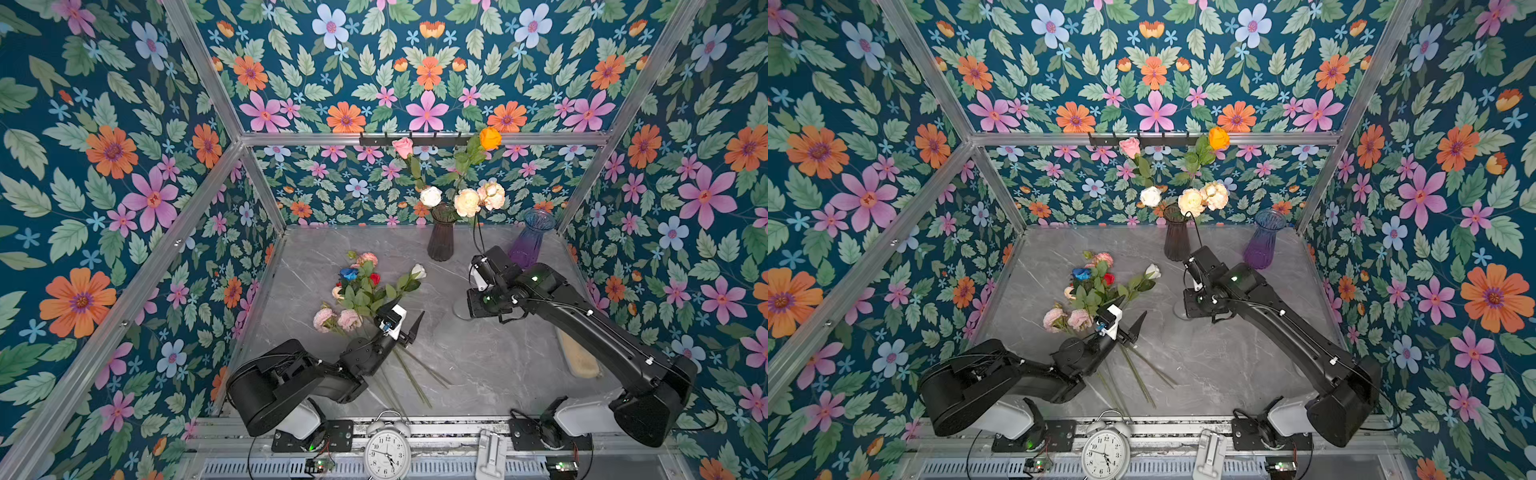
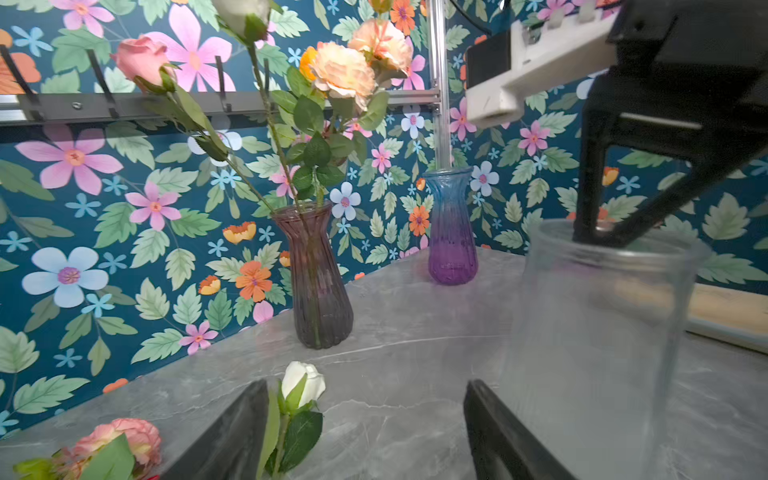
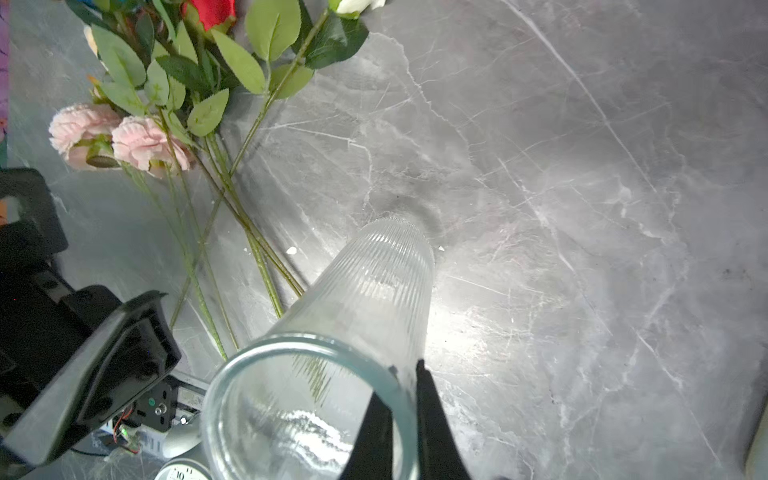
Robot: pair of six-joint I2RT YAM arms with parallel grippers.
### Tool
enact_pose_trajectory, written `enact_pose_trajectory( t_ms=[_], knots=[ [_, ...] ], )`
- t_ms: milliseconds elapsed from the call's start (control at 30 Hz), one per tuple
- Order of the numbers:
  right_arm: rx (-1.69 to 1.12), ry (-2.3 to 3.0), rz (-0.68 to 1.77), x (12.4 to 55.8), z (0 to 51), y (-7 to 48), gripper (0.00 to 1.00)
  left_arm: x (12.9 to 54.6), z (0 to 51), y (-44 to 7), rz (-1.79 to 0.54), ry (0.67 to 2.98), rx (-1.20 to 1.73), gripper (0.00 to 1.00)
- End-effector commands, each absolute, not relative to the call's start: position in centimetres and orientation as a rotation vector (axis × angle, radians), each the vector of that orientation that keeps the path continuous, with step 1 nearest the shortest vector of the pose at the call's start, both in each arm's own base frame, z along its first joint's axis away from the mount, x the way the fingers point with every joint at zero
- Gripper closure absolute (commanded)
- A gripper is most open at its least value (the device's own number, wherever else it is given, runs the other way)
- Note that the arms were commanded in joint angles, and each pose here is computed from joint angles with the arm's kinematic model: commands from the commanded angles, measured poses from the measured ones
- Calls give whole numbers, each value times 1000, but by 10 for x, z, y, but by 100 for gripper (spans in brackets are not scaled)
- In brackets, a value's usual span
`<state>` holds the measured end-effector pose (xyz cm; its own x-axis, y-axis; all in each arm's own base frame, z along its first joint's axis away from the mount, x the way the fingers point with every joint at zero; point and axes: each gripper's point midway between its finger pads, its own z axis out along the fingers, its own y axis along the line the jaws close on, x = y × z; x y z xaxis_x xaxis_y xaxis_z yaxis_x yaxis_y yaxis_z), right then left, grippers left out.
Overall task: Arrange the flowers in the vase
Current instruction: 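Carry the clear glass vase nearer the robot with the right gripper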
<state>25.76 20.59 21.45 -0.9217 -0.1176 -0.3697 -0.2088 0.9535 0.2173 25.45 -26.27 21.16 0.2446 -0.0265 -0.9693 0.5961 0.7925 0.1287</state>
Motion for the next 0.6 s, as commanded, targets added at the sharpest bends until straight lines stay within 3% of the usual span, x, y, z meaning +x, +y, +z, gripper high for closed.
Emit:
enact_pose_trajectory(
  t_ms=[0, 567],
  knots=[
    [-280, 2746, 370, 261, 214, 219, 98, 255, 224, -256, -441, 1224, 491, 22],
    [-329, 2774, 347, 260, 205, 234, 90, 253, 225, -260, -460, 1212, 509, 20]
  ],
)
